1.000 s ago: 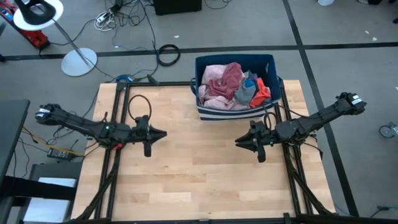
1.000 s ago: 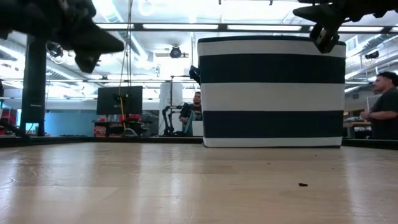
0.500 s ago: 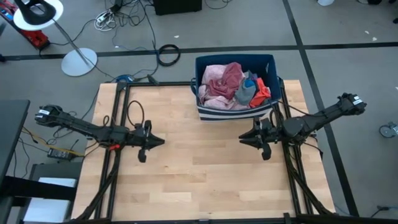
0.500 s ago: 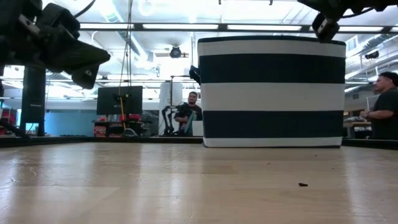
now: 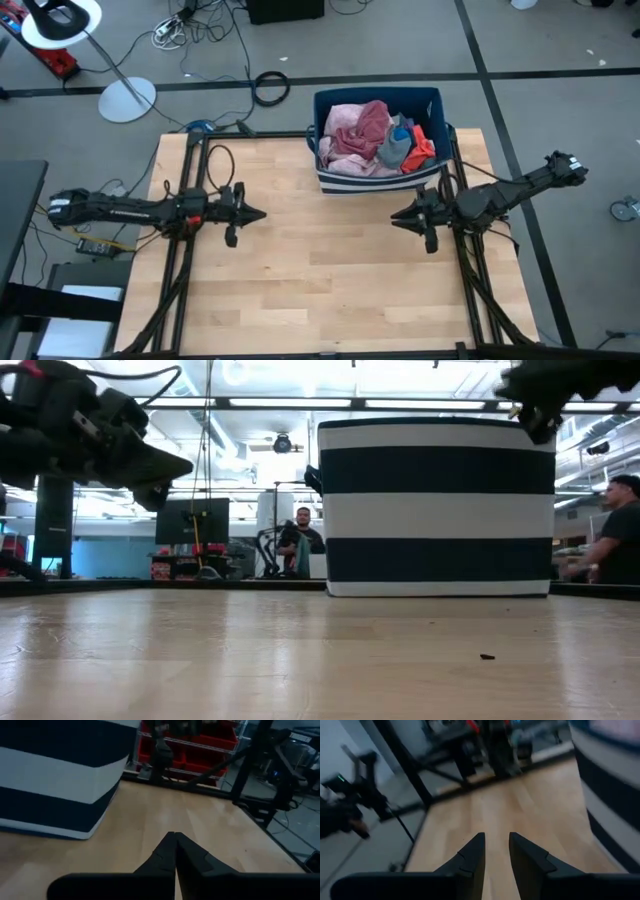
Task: Sort clothes
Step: Return to Home Position
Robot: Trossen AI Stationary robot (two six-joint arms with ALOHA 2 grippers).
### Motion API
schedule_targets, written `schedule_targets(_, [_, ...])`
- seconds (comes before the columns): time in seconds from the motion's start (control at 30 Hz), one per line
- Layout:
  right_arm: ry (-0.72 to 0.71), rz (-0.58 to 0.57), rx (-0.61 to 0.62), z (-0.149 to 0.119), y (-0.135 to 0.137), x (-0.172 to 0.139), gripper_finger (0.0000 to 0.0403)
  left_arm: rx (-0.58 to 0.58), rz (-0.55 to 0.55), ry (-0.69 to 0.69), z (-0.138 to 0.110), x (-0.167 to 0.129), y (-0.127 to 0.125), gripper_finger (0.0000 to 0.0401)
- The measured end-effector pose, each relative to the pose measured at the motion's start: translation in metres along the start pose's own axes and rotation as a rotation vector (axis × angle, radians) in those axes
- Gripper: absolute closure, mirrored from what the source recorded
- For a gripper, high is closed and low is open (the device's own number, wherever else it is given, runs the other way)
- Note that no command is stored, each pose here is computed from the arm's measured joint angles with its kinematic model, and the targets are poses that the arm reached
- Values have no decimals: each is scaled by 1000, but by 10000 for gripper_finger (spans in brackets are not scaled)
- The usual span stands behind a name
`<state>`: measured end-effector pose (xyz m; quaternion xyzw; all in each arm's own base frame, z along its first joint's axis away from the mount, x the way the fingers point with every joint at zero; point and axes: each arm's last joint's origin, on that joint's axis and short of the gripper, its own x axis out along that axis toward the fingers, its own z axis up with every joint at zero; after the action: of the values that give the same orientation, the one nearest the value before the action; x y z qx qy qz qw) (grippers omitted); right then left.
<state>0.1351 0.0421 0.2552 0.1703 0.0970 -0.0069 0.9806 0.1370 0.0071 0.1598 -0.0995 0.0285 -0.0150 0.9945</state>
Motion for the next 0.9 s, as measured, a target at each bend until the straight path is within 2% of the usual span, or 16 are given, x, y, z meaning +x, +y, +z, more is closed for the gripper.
schedule_targets(0.13, [105, -61, -6, -11, -6, -1, 314, -1, -36, -14, 4, -3, 8, 396])
schedule_targets(0.4, [213, -209, -67, -20, -22, -2, 314, 0, -80, -32, 8, -6, 15, 397])
schedule_targets(0.6, [321, -191, -109, -28, -28, -2, 314, -16, -55, -39, 9, -6, 16, 395])
schedule_targets(0.7, [314, -182, -105, -39, -32, 0, 314, -21, -9, -61, 15, -5, 16, 395])
schedule_targets(0.8, [219, -141, -92, -49, -35, 4, 314, 10, 4, -100, 26, -4, 15, 395])
schedule_targets(0.9, [179, -122, -84, -59, -40, 3, 314, 4, 16, -58, 24, -3, 16, 394])
